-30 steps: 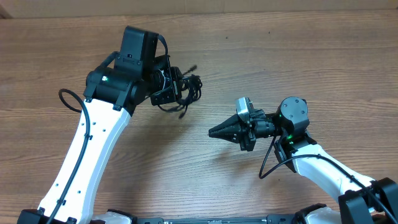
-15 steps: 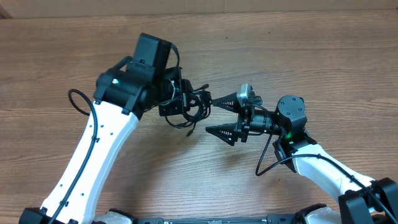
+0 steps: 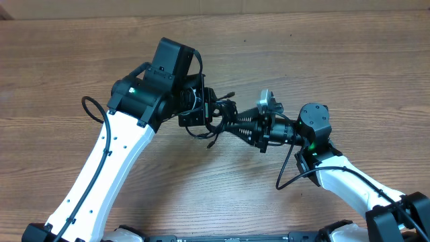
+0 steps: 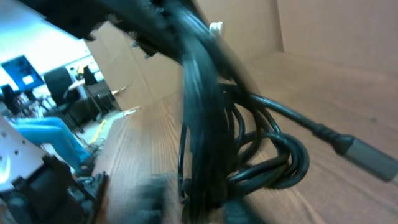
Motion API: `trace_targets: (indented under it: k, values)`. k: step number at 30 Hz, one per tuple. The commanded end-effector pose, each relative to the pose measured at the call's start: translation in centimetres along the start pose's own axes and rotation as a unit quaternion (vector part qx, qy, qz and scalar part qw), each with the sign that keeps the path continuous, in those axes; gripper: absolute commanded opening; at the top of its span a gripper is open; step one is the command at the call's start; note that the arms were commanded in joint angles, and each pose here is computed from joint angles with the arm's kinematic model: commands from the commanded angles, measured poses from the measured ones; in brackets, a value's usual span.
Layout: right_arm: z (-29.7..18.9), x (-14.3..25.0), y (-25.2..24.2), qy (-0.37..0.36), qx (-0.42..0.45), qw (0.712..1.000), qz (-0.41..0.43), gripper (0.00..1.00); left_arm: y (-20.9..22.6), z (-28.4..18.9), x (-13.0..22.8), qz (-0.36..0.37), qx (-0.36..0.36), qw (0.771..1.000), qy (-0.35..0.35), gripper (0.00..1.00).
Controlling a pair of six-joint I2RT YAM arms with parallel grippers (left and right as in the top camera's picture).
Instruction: Untangle cables
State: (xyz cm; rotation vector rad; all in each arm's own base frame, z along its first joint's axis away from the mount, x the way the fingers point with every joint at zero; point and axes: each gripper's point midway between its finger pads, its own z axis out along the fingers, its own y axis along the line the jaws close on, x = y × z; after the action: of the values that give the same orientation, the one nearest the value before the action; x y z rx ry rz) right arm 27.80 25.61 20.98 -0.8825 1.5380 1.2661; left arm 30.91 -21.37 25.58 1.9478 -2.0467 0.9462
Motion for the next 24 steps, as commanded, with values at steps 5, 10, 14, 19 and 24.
trace_targets:
  k: [5,10,14,19,24]
  values:
    - [0.1,-0.8,0.2,-0.006,-0.003,1.000,-0.013,0.04,0.0,0.0,1.0,0.004,-0.002,1.000,0.015,0.04]
    - [0.1,-0.5,1.4,0.002,-0.037,0.999,-0.039,0.04,-0.9,-0.1,0.4,0.000,0.017,1.000,0.003,0.04]
    - [0.1,-0.4,1.7,0.005,-0.046,0.998,-0.040,0.04,-1.9,-0.4,0.0,-0.005,0.033,0.999,0.004,0.04]
    - [0.1,-0.2,1.6,0.007,-0.046,0.998,-0.037,0.04,-3.4,-1.0,-1.2,-0.018,0.054,0.998,0.001,0.04]
    - [0.1,-0.2,1.6,0.007,-0.046,0.998,-0.037,0.04,-4.3,-1.6,-2.7,-0.036,0.068,0.997,-0.008,0.04]
